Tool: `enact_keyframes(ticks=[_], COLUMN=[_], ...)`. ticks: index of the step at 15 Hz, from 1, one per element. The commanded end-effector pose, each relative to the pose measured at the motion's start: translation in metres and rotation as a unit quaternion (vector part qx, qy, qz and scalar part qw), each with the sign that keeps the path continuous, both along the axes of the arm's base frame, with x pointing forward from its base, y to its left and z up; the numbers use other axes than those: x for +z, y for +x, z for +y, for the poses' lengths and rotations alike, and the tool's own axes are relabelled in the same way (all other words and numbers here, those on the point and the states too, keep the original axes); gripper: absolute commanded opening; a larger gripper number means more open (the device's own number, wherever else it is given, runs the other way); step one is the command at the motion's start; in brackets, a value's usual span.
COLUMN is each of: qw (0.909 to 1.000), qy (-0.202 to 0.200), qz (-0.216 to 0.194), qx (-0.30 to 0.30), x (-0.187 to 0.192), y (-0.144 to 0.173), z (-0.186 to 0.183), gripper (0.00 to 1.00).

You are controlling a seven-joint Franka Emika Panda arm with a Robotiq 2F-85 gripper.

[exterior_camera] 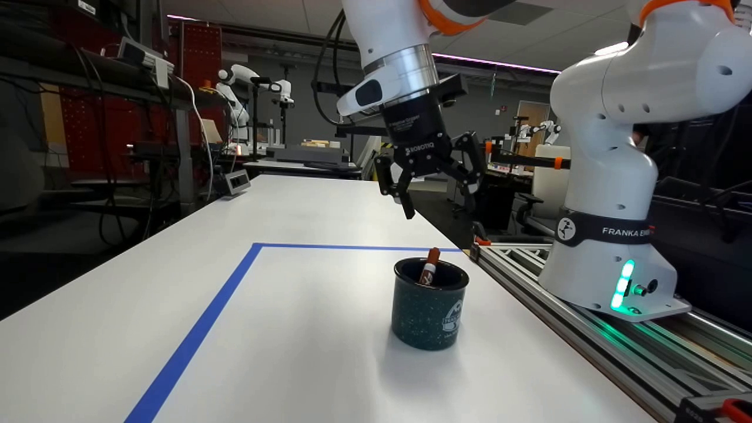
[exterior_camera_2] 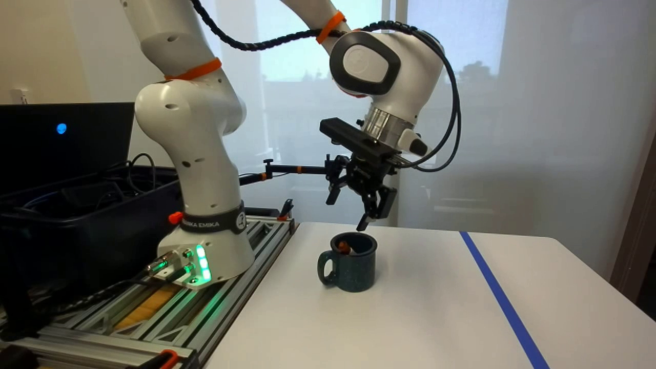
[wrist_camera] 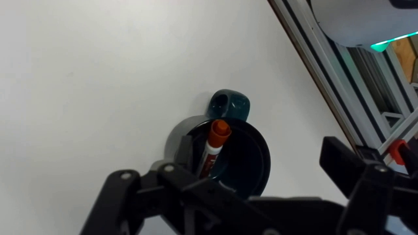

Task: Remove the marker from the cup and place it on the table inside the margin

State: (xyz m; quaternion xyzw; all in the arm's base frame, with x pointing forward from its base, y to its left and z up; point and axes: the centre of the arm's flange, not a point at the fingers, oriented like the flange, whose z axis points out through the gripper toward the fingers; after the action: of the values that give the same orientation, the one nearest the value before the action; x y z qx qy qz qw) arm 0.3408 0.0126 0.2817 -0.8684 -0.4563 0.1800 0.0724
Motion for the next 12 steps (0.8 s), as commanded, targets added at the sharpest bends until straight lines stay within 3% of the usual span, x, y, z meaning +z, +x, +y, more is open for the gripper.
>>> enact_keyframes(ticks=[1, 12], qw=[1.0000, 0.9977], qy=[0.002, -0.023], qz=[0.000, 0.010], qx=[0.000, 0.063], x=[-0.001, -0.018], y=[0.000, -0.004], z=[0.000, 0.034], gripper=[1.00, 1.00])
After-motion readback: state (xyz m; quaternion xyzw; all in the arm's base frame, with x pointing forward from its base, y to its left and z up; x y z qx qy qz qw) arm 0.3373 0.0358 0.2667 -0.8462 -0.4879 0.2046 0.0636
